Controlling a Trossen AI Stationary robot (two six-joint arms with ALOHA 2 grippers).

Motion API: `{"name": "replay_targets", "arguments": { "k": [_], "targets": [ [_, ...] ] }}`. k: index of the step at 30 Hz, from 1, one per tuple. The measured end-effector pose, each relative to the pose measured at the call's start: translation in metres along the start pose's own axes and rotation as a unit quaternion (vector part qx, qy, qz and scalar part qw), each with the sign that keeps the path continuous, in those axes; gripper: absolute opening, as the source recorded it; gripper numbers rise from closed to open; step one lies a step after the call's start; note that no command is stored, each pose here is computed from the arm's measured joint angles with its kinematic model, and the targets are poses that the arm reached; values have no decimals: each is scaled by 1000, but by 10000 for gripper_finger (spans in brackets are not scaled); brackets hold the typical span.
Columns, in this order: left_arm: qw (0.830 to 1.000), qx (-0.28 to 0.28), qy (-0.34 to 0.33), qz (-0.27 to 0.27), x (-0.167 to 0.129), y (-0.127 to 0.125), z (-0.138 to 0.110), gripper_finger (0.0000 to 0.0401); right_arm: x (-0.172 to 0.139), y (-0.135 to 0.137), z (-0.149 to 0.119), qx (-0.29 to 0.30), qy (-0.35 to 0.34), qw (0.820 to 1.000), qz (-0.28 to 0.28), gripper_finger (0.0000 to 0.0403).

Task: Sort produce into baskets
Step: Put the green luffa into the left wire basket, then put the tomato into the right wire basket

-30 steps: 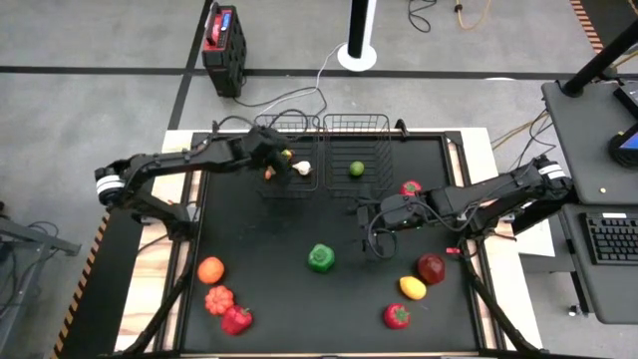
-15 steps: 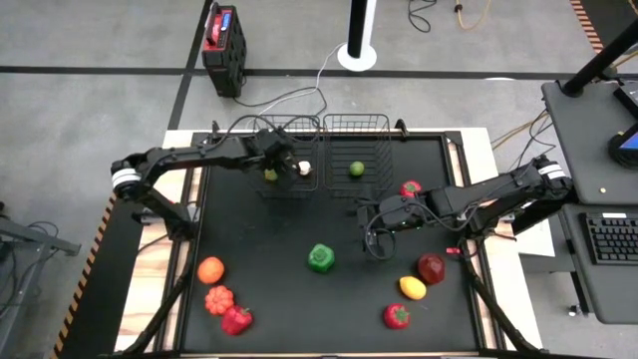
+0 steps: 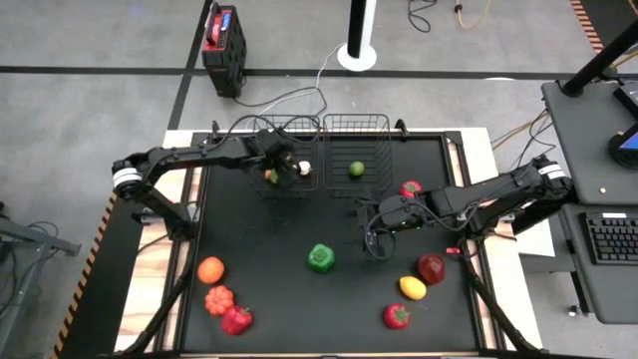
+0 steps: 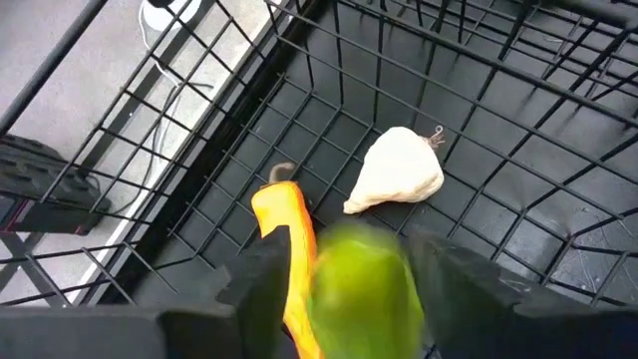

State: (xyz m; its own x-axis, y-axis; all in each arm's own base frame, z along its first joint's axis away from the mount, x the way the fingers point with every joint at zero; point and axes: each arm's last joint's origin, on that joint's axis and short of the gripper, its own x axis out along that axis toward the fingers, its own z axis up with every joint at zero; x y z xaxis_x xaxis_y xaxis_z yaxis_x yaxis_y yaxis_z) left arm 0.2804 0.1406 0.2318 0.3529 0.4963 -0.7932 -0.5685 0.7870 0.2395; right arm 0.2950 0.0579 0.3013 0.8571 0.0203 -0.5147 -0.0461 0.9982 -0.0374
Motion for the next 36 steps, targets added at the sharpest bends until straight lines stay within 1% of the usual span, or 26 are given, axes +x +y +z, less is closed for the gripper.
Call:
{"name": "replay_targets", "arguments": {
  "k": [5, 10, 14, 19, 23, 25, 27, 32, 36],
  "targets": [
    [1000, 0, 0, 0, 0, 0, 0, 215, 0, 0, -1, -1, 3, 1000, 0, 306],
    [1000, 0, -5, -1, -5, 0, 0, 223, 0, 0, -1, 0, 4, 1000, 0, 306],
    [1000, -6, -25, -10, -21, -3, 1, 224, 0, 0, -1, 13, 8, 1000, 0, 306],
    [997, -7, -72, -35, -56, -14, 1, 224, -1, 0, -2, 34, 14, 999, -1, 306],
    [991, -6, -115, -73, -88, -31, -2, 224, -1, 0, -5, 63, 30, 998, -4, 306],
    [987, 0, -132, -95, -102, -42, -5, 224, -2, -1, -7, 79, 41, 996, -6, 306],
    [983, 8, -148, -106, -115, -55, -9, 224, -2, -1, -9, 96, 51, 994, -8, 306],
    [978, 37, -188, -82, -142, -89, -25, 224, -3, -1, -18, 145, 94, 985, -20, 306],
    [972, 46, -216, -81, -161, -112, -39, 224, -6, -2, -28, 185, 143, 972, -37, 306]
  ]
}}
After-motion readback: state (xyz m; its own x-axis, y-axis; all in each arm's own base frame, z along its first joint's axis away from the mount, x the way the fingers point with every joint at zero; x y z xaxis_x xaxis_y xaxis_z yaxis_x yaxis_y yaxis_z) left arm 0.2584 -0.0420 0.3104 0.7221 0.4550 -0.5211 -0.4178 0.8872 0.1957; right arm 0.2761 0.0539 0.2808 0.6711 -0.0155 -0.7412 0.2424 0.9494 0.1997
